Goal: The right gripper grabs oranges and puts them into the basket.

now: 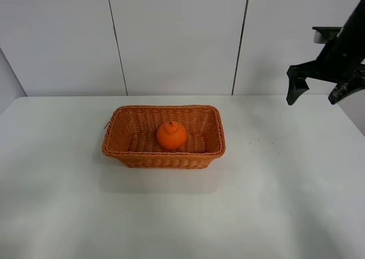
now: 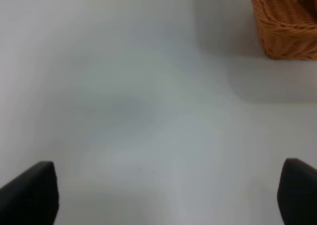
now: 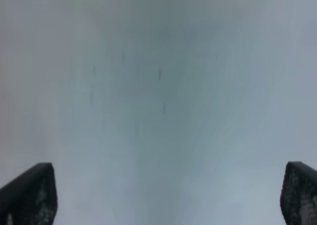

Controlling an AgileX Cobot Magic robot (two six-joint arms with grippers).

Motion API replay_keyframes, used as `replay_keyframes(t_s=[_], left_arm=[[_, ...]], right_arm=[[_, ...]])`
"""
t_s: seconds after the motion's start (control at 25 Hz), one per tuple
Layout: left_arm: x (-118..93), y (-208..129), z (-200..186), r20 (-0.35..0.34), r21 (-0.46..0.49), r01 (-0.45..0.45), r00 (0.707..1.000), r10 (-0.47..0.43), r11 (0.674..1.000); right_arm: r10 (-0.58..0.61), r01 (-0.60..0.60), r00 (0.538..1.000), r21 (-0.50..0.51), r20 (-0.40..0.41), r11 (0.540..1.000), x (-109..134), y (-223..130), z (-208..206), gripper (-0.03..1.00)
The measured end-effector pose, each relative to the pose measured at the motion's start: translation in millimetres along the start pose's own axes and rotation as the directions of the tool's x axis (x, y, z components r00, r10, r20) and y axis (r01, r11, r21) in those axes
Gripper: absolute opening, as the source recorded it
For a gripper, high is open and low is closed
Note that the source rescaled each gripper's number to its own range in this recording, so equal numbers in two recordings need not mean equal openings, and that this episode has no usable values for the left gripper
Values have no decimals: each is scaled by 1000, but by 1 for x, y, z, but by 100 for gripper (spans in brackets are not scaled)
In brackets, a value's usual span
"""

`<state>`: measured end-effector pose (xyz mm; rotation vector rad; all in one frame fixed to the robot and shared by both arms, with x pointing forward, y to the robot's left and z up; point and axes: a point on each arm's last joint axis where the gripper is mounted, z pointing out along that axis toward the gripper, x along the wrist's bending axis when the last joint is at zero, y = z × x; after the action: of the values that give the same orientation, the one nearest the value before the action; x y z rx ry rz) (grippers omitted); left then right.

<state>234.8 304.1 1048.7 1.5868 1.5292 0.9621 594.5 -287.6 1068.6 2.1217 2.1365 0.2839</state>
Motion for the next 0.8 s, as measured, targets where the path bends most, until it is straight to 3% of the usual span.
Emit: replay_keyframes(t_s=[0.08, 0.12, 0.2, 0.24, 0.4, 0.56, 0.8], left_arm=[[0, 0, 0, 0, 0, 0, 1000, 0, 1000], [0, 0, 0, 0, 0, 0, 1000, 0, 1000], [0, 0, 0, 0, 0, 0, 1000, 0, 1000], [0, 0, 0, 0, 0, 0, 1000, 0, 1000], [0, 0, 0, 0, 0, 0, 1000, 0, 1000], [0, 0, 0, 0, 0, 0, 1000, 0, 1000], [0, 0, 0, 0, 0, 0, 1000, 0, 1000]], right_arm=[[2, -2, 1000, 18, -3, 1000, 0, -34, -11, 100], [2, -2, 1000, 18, -3, 1000, 0, -34, -11, 100], [5, -5, 1000, 52, -5, 999, 0, -70, -14, 100], [5, -5, 1000, 60, -5, 998, 0, -105, -20, 100], [5, -5, 1000, 36, -5, 999, -1, -174, -25, 100], [-13, 12, 1000, -155, -2, 988, -2, -227, -30, 100], [-23, 21, 1000, -444, 1, 896, -3, -287, -37, 100]])
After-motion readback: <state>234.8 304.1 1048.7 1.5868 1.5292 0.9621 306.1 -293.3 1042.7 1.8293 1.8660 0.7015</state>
